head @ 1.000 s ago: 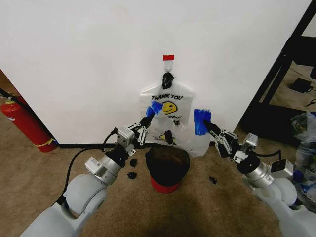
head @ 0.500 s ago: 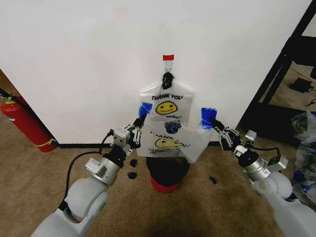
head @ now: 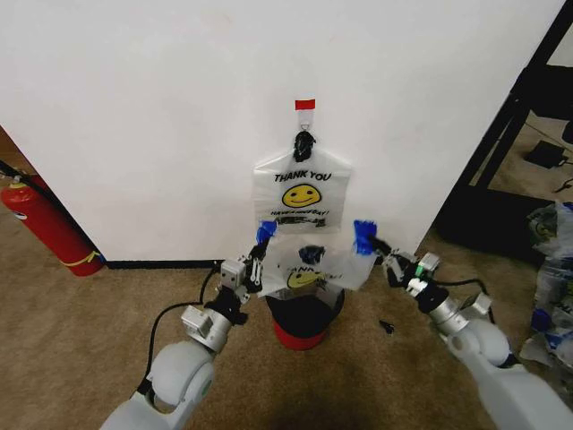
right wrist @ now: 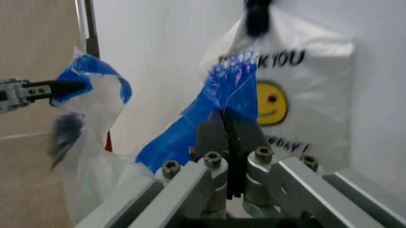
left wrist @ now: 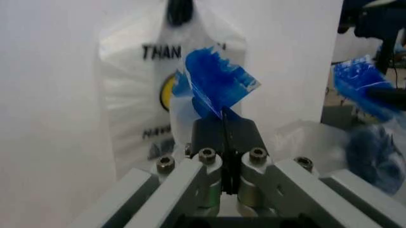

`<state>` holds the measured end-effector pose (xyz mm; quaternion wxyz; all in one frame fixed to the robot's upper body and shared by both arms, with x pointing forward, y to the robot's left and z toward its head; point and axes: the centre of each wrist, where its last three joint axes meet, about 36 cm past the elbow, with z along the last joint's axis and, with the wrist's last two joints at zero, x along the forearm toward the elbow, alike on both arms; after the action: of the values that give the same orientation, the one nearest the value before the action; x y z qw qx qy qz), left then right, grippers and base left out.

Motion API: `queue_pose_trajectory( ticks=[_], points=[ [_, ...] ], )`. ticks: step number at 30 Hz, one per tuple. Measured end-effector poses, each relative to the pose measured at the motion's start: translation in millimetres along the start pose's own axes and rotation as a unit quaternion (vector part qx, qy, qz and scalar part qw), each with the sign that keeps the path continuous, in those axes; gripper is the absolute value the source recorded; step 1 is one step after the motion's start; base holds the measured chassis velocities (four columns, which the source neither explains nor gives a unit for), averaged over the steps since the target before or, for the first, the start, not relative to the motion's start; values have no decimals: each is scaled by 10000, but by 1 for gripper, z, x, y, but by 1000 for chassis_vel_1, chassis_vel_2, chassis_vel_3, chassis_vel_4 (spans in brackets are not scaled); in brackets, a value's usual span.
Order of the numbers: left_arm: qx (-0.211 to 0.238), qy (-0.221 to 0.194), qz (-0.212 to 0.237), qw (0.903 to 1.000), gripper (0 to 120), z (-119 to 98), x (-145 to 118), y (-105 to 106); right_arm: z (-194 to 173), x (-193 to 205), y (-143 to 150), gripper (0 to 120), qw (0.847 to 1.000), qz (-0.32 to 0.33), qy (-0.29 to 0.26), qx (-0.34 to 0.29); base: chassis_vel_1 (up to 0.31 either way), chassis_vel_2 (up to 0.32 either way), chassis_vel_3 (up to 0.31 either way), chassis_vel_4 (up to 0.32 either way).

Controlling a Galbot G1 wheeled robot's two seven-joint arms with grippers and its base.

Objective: Pick up the garbage bag from the wall and place it over the trash bin.

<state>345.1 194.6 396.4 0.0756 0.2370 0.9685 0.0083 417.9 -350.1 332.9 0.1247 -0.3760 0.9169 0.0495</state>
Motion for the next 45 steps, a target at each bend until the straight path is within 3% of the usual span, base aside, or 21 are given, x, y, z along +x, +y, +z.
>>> queue_pose_trajectory(
  ticks=[7, 11, 19, 23, 27, 35, 39, 45],
  points=[
    [400, 98, -39, 9991, 0, 26, 6, -21, 20, -1, 0, 0, 9996, -195, 145, 129, 0, 0, 0, 0],
    [643, 73, -107, 9978, 0, 49, 7, -30, 21, 8, -22, 0, 9980, -463, 252, 338, 0, 0, 0, 0],
    [493, 199, -235, 9983, 0, 89, 5, -26, 30, 22, -59, 0, 9973, -254, 214, 663, 0, 0, 0, 0],
    [356, 223, -276, 9987, 0, 91, 11, -24, 36, 28, -56, 0, 9971, -331, 260, 628, 0, 0, 0, 0],
    [106, 219, -273, 9993, 0, 81, 25, -22, 48, 39, -36, 0, 9956, -727, 383, 445, 0, 0, 0, 0],
    [-137, 225, -231, 9994, 0, 69, 50, -28, 56, 58, -29, 0, 9884, -1326, 644, 353, 0, 0, 0, 0],
    [-295, 525, -242, 9979, 0, 97, 75, -32, 57, 76, -39, 0, 9841, -1508, 800, 487, 0, 0, 0, 0],
    [-414, 667, -180, 9968, 0, 113, 90, -36, 55, 83, -39, 0, 9821, -1643, 745, 536, 0, 0, 0, 0]
  ],
)
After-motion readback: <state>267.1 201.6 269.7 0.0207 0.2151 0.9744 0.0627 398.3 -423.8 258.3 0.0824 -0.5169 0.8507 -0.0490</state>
